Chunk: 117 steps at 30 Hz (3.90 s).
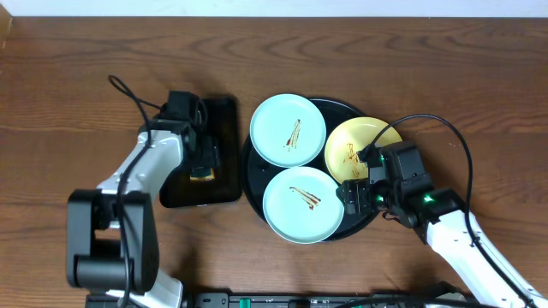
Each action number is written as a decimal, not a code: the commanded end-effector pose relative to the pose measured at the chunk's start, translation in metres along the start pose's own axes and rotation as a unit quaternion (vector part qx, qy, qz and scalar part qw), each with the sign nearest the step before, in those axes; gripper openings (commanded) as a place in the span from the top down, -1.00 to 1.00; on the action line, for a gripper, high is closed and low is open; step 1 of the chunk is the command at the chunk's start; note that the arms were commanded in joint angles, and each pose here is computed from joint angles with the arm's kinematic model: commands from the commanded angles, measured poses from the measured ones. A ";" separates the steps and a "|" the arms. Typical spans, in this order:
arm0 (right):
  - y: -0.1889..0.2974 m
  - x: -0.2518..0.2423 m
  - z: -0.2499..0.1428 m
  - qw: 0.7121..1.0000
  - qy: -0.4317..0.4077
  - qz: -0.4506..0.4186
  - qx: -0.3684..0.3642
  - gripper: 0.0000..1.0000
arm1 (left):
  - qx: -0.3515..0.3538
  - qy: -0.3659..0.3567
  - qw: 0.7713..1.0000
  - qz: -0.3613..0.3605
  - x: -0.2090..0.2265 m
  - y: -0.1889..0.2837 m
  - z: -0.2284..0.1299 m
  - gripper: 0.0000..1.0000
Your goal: Clean dirty plates on tray and stack at the side
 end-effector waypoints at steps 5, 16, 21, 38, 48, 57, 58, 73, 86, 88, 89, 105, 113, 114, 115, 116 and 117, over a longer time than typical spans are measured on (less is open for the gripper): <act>0.001 0.003 0.007 1.000 -0.002 -0.002 -0.008 -0.50 | 0.008 -0.018 1.000 0.004 -0.009 -0.012 0.000 -0.24; 0.001 0.003 0.007 1.000 -0.002 -0.002 -0.007 -0.51 | -0.032 -0.014 0.999 0.022 -0.003 0.008 0.010 -0.30; 0.001 0.003 0.007 1.000 -0.002 -0.002 -0.007 -0.51 | -0.035 -0.003 0.999 -0.001 -0.009 0.014 0.010 -0.30; 0.001 0.002 0.007 1.000 -0.002 -0.003 -0.007 -0.52 | 0.010 0.005 1.000 -0.008 -0.011 -0.002 -0.005 -0.15; 0.001 0.003 0.007 1.000 -0.002 -0.003 -0.007 -0.52 | 0.010 0.005 1.000 -0.006 -0.009 -0.007 -0.009 -0.04; 0.001 0.002 0.005 1.000 -0.003 -0.004 -0.004 -0.52 | 0.008 0.005 1.000 -0.007 -0.006 -0.019 -0.018 0.24; 0.001 0.002 0.005 1.000 -0.003 -0.004 -0.004 -0.53 | 0.009 0.005 1.000 -0.006 -0.005 -0.020 -0.019 0.28; 0.001 0.002 0.005 1.000 -0.004 -0.004 -0.003 -0.54 | 0.001 0.005 1.000 -0.009 -0.006 -0.019 -0.016 0.85; 0.000 0.000 -0.004 1.000 -0.026 -0.007 0.015 -0.21 | -0.037 0.005 0.999 -0.035 -0.010 0.031 -0.012 0.85; -0.003 0.000 -0.006 0.999 -0.033 -0.008 0.021 -0.19 | -0.041 0.004 0.998 -0.046 -0.012 0.039 -0.013 0.85; -0.005 -0.001 -0.007 0.999 -0.034 -0.007 0.025 -0.18 | -0.042 0.004 0.998 -0.052 -0.013 0.043 -0.014 0.85; -0.052 0.008 -0.034 0.991 -0.055 0.019 0.120 0.35 | -0.039 0.003 0.997 -0.061 -0.015 0.049 -0.018 0.85; -0.058 0.006 -0.037 0.990 -0.061 0.006 0.128 0.46 | -0.048 0.004 0.997 -0.058 -0.014 0.050 -0.014 0.85; -0.058 0.006 -0.037 0.990 -0.061 0.006 0.128 0.49 | -0.052 0.004 0.997 -0.057 -0.014 0.050 -0.013 0.85; -0.058 0.006 -0.038 0.990 -0.061 0.006 0.128 0.52 | -0.058 0.004 0.997 -0.055 -0.014 0.051 -0.011 0.85; -0.058 0.006 -0.038 0.990 -0.061 0.006 0.128 0.56 | -0.065 0.004 0.997 -0.051 -0.013 0.051 -0.008 0.85; -0.058 0.006 -0.037 0.990 -0.061 0.006 0.128 0.60 | -0.075 0.004 0.996 -0.047 -0.012 0.053 -0.005 0.85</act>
Point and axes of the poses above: each gripper's point midway between its finger pads, its own y axis back along the fingers, its own x axis along the line the jaws close on, z = x × y, the point moved 3 cm from there along y, back along the fingers, and after that the axes turned 6 degrees about y, right-handed, at the moved point
